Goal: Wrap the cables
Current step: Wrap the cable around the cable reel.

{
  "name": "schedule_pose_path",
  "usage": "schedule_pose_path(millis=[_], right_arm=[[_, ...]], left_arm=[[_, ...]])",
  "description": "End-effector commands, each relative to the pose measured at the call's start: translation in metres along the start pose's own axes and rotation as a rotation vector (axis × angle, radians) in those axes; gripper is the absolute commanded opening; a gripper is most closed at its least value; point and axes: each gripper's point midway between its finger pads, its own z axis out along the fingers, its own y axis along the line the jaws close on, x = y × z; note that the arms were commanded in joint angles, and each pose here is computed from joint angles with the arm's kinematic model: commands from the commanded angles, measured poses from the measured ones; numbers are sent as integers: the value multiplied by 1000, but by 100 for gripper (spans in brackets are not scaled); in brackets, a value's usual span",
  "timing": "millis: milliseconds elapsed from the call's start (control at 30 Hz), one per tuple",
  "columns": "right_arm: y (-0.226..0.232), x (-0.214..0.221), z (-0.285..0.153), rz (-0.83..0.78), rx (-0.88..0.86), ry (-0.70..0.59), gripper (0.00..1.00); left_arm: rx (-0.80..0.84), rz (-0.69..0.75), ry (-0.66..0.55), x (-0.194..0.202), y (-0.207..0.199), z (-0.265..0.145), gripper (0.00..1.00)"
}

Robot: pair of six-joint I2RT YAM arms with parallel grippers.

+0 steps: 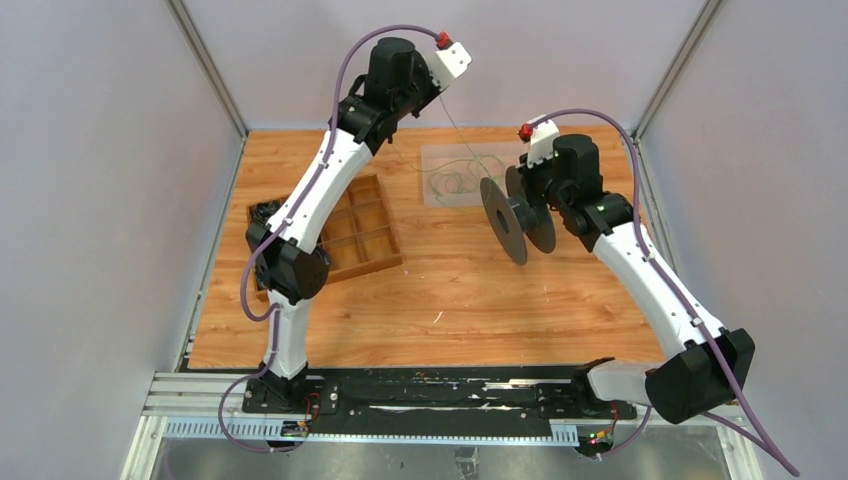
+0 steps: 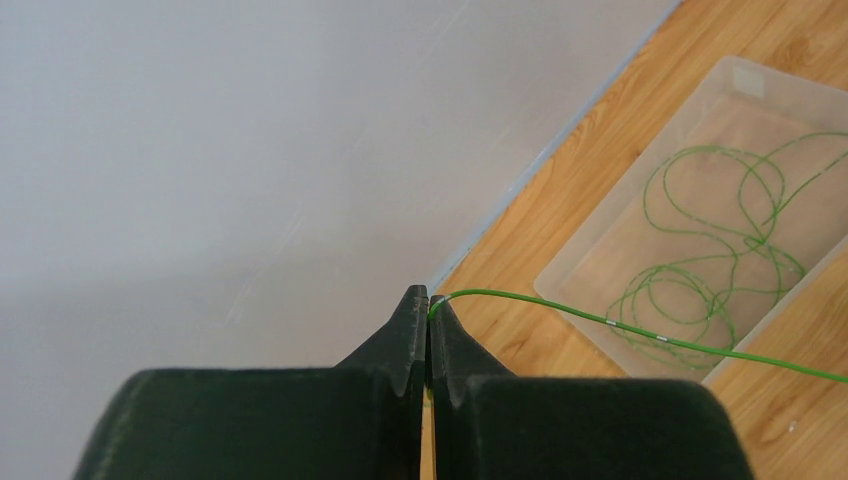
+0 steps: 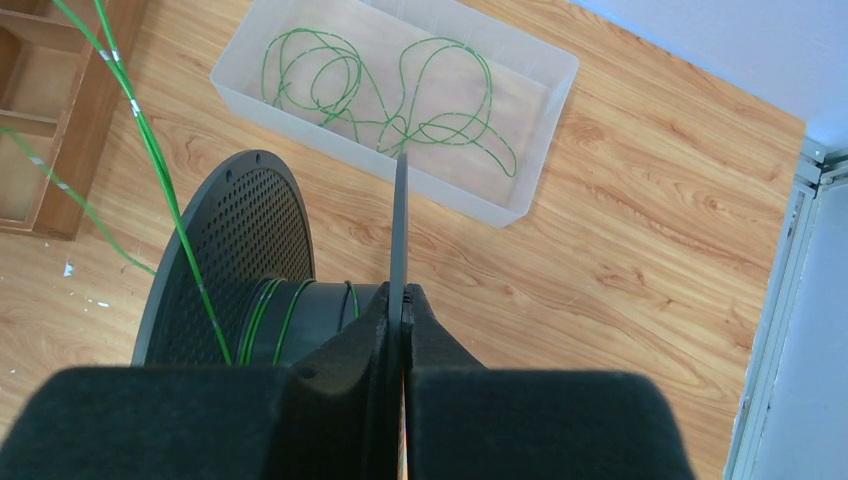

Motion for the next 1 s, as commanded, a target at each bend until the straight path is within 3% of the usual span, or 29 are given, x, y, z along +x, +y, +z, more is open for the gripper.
schedule_pose_path(millis=[0, 367, 967], right_arm=[[3, -32, -20, 7, -14, -81, 1], [2, -44, -29, 12, -21, -99, 1], [-2, -63, -39, 61, -46, -134, 1]], left_arm=[[-16, 16, 53, 26, 0, 15, 0], [51, 31, 140, 71, -25, 26, 0], [63, 67, 236, 122, -32, 29, 0]])
